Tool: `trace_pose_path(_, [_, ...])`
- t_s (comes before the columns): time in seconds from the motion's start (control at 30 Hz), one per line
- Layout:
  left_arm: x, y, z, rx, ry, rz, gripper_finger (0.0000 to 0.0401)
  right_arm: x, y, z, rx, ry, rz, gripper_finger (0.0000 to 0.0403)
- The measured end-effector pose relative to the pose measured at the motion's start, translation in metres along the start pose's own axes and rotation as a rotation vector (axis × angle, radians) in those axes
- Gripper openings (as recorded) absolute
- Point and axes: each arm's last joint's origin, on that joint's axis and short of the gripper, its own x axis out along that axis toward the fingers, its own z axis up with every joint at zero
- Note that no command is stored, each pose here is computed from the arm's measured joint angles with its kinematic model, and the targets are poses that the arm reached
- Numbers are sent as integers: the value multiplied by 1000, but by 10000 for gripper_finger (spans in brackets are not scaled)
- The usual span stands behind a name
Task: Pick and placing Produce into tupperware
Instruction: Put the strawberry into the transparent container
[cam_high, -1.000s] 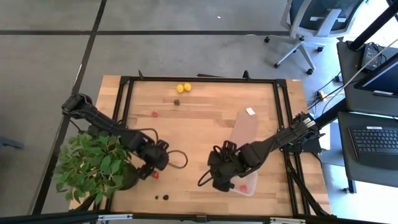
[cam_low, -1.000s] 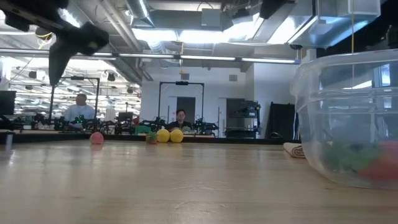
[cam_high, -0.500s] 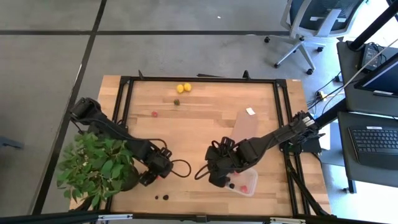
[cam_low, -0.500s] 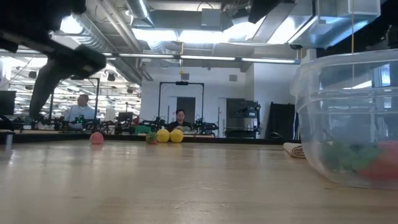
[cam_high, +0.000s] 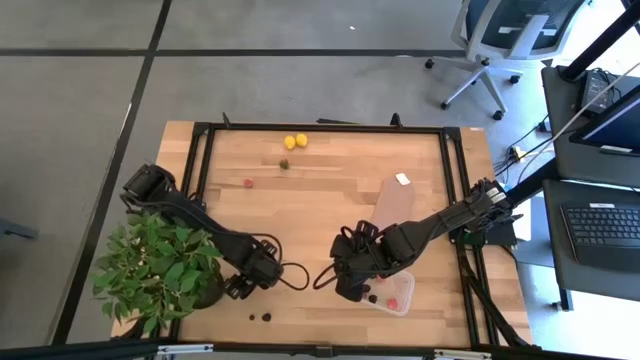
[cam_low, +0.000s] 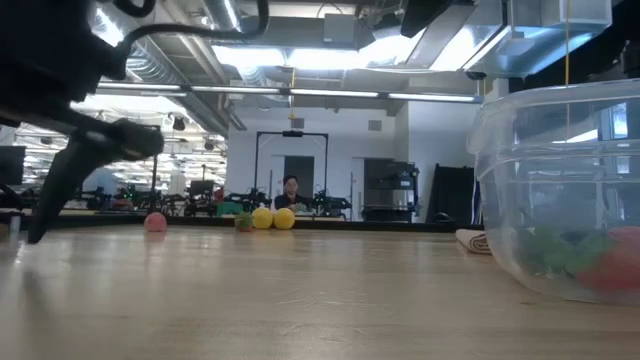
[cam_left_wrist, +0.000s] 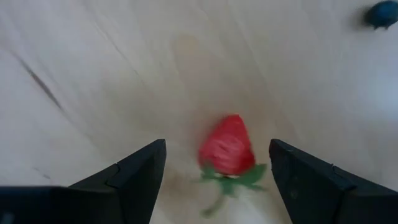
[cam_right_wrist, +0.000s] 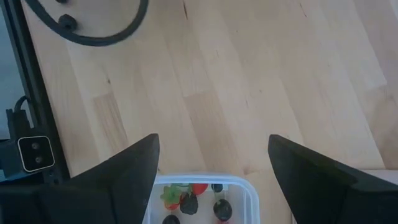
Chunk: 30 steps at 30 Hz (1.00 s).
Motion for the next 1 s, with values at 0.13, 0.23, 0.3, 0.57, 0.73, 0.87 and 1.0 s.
trace_pose_path(0.13, [6, 0, 1, -6, 20, -36, 270, 0, 0, 0, -1, 1, -1, 301])
trace_pose_path(0.23, [9, 0, 1, -9, 29, -48, 251, 0, 0, 0, -2, 3, -2, 301])
trace_pose_path(0.3, [9, 0, 1, -9, 30, -49, 235, 0, 0, 0, -4, 3, -2, 301])
trace_pose_path(0.57, [9, 0, 2, -10, 27, -36, 184, 0, 0, -1, -8, 8, -7, 301])
trace_pose_path(0.73, [9, 1, 2, -13, 28, -29, 164, -1, 2, -3, -14, 8, -4, 301])
trace_pose_path(0.87, [10, 1, 1, -7, 30, -13, 146, -2, 4, -5, -23, 9, 1, 301])
trace_pose_path(1.0, [10, 2, 1, -4, 30, -3, 126, -2, 5, -6, -25, 9, 2, 301])
